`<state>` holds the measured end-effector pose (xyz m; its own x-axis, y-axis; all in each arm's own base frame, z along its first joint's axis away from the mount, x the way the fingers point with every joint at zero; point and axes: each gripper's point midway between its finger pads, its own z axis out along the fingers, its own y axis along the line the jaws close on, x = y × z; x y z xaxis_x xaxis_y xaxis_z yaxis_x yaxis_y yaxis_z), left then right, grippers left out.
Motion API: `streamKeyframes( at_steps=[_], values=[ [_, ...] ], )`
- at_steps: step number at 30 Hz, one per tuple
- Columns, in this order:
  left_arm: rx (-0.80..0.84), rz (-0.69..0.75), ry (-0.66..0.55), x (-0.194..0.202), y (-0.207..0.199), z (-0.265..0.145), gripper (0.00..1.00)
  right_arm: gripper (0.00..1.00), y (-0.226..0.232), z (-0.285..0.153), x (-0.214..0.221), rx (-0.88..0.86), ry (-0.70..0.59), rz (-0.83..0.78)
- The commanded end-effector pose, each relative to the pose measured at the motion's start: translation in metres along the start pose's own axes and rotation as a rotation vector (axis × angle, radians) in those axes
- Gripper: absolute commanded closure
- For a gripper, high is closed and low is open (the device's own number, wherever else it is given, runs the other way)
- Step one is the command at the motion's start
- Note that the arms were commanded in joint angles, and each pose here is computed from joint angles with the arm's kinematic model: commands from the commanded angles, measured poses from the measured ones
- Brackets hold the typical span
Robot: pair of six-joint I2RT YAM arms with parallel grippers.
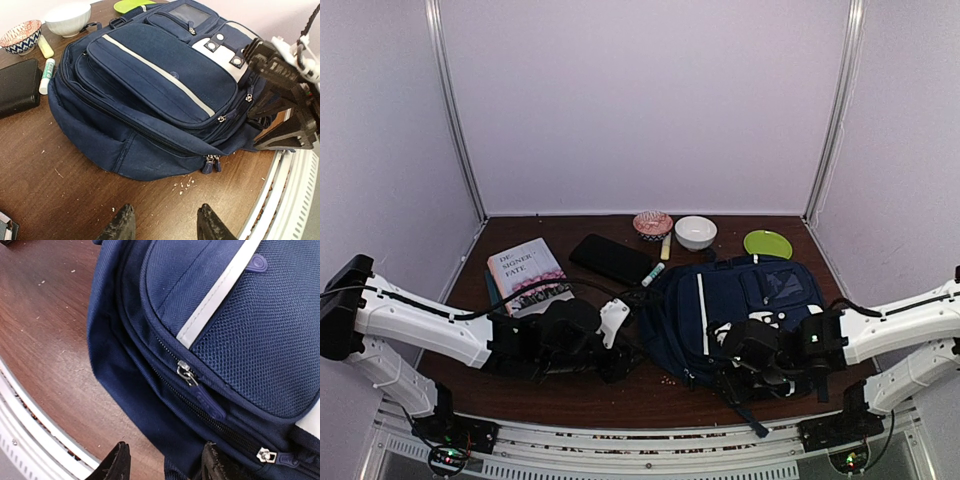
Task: Pack the student bag
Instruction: Adjust the student bag at the center of the board, then unzip the student bag at the center of the board.
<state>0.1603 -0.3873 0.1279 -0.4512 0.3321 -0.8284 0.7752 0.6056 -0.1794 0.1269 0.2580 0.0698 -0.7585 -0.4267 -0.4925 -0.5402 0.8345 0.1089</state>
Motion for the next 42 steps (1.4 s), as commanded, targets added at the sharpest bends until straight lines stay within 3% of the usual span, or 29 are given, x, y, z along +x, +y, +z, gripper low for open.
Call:
streamKeyframes(
  at_steps=[1, 6, 13, 25, 42],
  values=[
    [-0.001, 0.002, -0.027, -0.005, 0.0, -0.005, 0.27, 0.53, 0.002, 0.01, -0.012, 0.044, -0.036, -0.037],
    [0.008, -0.01, -0.043, -0.007, -0.002, -0.004, 0.27, 0.66, 0.008, 0.017, -0.014, 0.042, -0.026, -0.057],
    [0.045, -0.011, -0.056, -0.014, -0.011, -0.003, 0.3, 1.0, 0.022, 0.006, -0.032, -0.007, -0.084, -0.049],
    [0.109, 0.017, -0.079, -0.036, -0.032, 0.01, 0.4, 1.0, 0.035, -0.038, -0.071, -0.112, -0.227, 0.083],
    [0.068, 0.039, 0.033, -0.026, -0.039, 0.042, 0.5, 1.0, 0.053, -0.062, -0.101, -0.224, -0.33, 0.188]
  ],
)
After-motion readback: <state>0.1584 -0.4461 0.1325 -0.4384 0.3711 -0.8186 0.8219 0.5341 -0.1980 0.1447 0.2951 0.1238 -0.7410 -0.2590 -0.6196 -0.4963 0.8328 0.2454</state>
